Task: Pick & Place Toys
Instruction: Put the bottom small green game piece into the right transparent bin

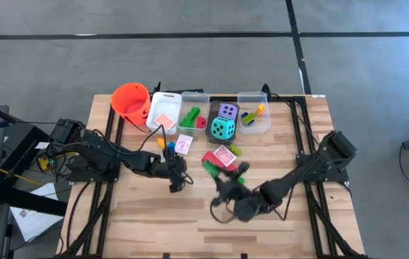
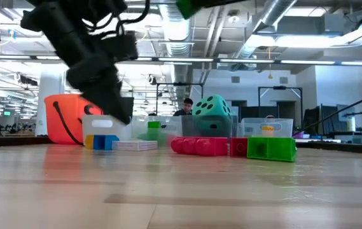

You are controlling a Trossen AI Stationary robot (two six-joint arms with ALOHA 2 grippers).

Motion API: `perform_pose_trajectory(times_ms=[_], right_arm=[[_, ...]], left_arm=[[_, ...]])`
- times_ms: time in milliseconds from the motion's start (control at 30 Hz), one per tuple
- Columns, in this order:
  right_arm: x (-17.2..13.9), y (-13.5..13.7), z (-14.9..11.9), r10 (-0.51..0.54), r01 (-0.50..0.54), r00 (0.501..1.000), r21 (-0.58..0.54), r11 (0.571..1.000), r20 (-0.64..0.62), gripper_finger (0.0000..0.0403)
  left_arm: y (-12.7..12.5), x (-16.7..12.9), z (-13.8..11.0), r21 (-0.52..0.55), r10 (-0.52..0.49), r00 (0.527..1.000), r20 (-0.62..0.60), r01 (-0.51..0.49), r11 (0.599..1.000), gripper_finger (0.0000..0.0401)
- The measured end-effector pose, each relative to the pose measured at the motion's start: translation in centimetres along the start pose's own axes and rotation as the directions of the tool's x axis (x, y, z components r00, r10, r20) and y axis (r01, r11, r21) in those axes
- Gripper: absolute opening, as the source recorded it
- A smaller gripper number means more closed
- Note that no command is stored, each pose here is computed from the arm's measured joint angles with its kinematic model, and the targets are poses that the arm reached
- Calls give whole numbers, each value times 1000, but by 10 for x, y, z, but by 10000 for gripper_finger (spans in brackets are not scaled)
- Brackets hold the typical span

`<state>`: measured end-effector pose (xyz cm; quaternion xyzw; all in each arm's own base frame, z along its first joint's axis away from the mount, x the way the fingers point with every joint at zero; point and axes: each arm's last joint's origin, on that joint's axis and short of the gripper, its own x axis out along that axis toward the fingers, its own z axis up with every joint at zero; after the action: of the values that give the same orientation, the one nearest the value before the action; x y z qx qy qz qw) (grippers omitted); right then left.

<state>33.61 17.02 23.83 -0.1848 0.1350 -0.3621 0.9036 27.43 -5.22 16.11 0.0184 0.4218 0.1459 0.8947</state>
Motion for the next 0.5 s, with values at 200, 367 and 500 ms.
perform_pose_trajectory(times_ms=[200,367,500], right_arm=[[31,-58,-5,-71,86,985,90,992,-158,100],[55,-110,-32,-171,215,905,71,974,-390,100],[67,-143,-50,-304,342,812,-15,940,-498,100]], left_arm=[[10,4,18,-32,56,988,145,-52,998,285],[16,6,18,-43,76,988,134,-70,997,285],[18,7,18,-46,80,988,130,-75,996,285]])
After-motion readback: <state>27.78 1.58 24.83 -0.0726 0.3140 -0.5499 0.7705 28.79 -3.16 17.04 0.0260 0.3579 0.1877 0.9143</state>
